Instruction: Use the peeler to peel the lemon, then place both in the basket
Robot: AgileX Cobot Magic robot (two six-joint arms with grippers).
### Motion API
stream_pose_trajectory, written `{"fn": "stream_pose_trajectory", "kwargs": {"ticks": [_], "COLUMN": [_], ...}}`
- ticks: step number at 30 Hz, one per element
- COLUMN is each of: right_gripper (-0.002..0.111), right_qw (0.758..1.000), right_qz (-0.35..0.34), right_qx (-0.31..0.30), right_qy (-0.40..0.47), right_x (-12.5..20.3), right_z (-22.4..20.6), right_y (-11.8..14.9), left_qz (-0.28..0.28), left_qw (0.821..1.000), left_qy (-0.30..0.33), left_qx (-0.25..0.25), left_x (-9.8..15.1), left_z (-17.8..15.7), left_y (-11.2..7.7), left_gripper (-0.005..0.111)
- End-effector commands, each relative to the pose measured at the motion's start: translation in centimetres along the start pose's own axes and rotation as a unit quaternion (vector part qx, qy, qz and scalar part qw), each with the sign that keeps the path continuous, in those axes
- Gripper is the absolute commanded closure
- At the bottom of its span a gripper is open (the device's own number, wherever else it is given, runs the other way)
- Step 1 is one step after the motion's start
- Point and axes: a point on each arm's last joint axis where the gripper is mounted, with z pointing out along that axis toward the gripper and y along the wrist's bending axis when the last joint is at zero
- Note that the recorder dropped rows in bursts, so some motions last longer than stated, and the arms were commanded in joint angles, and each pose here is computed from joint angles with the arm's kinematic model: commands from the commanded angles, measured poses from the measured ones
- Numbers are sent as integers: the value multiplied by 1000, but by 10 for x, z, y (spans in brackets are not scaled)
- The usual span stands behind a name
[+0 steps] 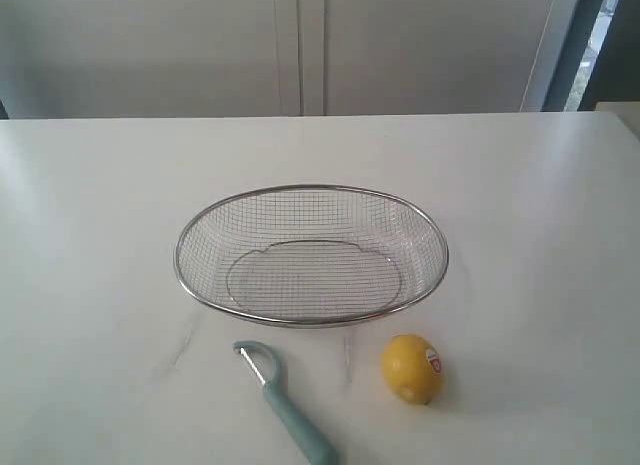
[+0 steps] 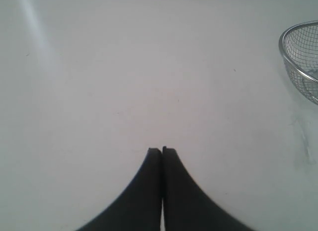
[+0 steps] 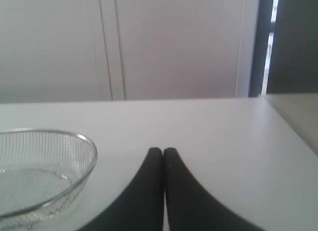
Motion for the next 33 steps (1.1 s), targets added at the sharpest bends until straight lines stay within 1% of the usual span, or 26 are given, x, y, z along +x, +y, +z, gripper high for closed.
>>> {"fn": "stream_pose_trajectory", "kwargs": {"ticks": [1, 12, 18, 26, 30, 33], "right_gripper": [108, 108, 108, 108, 108, 108], "right_qw": [998, 998, 996, 984, 967, 954], "right_qz": [-1, -1, -1, -1, -1, 57], "right_qx": [-1, -1, 0, 2, 3, 16], "right_qy": [-60, -63, -88, -179, -254, -293], "right_x": [-10, -10, -15, -31, -43, -49], "right_z": [-1, -1, -2, -6, -12, -16], "right_y": [0, 0, 0, 0, -1, -6], "left_qz": [-4, -4, -4, -4, -4, -4], "left_qw": [1000, 1000, 1000, 1000, 1000, 1000], "left_qy": [-1, -1, -1, -1, -1, -1], "left_qx": [-1, -1, -1, -1, -1, -1], "left_x": [1, 1, 1, 1, 1, 1], "left_z": [0, 0, 0, 0, 0, 0], "left_y": [0, 0, 0, 0, 0, 0], "left_gripper": [107, 107, 107, 107, 107, 107]}}
